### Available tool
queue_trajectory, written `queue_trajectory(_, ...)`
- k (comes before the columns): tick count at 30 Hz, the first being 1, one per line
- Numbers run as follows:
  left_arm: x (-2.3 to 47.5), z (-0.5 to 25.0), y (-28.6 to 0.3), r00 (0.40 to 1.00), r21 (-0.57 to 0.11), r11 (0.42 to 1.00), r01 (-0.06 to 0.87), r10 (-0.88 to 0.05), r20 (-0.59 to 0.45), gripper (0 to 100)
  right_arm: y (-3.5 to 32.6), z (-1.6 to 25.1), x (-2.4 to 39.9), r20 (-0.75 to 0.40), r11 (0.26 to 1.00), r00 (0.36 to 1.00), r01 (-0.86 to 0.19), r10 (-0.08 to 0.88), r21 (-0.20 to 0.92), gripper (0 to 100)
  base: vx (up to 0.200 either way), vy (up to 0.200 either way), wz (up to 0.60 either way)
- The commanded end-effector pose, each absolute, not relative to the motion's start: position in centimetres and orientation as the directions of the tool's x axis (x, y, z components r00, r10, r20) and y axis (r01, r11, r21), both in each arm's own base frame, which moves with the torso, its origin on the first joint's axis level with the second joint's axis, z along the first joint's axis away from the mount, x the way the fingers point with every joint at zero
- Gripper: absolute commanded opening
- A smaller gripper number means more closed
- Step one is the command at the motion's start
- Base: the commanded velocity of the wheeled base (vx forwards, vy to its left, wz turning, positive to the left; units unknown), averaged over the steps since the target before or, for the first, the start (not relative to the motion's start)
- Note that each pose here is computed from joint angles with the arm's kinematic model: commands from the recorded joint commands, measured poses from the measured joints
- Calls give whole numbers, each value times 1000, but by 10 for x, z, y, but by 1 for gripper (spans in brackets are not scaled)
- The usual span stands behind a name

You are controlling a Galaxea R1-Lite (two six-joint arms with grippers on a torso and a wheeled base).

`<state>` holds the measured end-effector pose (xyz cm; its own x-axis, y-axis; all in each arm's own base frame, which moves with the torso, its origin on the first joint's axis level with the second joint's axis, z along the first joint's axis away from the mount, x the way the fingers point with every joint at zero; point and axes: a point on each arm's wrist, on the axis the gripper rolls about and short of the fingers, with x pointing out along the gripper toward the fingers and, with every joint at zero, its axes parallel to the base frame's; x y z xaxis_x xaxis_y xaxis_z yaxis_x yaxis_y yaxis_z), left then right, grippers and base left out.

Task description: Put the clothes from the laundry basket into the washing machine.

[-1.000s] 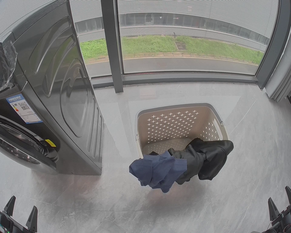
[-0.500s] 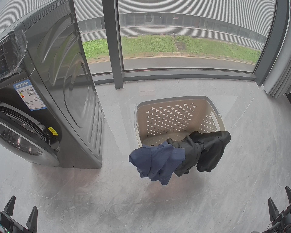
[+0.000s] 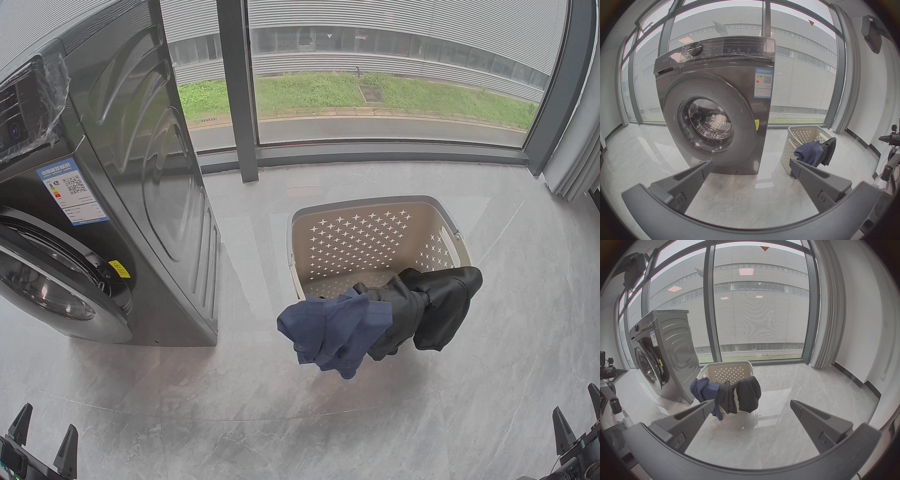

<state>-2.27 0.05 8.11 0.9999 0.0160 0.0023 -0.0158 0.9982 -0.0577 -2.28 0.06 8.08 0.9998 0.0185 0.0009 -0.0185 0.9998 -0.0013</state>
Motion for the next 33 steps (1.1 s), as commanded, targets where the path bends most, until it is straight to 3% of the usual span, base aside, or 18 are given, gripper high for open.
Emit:
queue_trajectory(1, -22, 76, 1, 1000, -58, 998, -17, 17, -3, 100, 1, 75, -23, 0, 1000, 1000, -18, 18, -2, 100, 0, 200, 0)
queue_trajectory(19, -22, 76, 1, 1000, -58, 998, -17, 17, -3, 100, 1, 75, -23, 0, 1000, 1000, -18, 18, -2, 100, 0, 200, 0)
queue_trajectory(33, -22, 76, 1, 1000, -58, 998, -17, 17, -3, 100, 1, 75, -23, 0, 1000, 1000, -18, 18, -2, 100, -29, 0, 0)
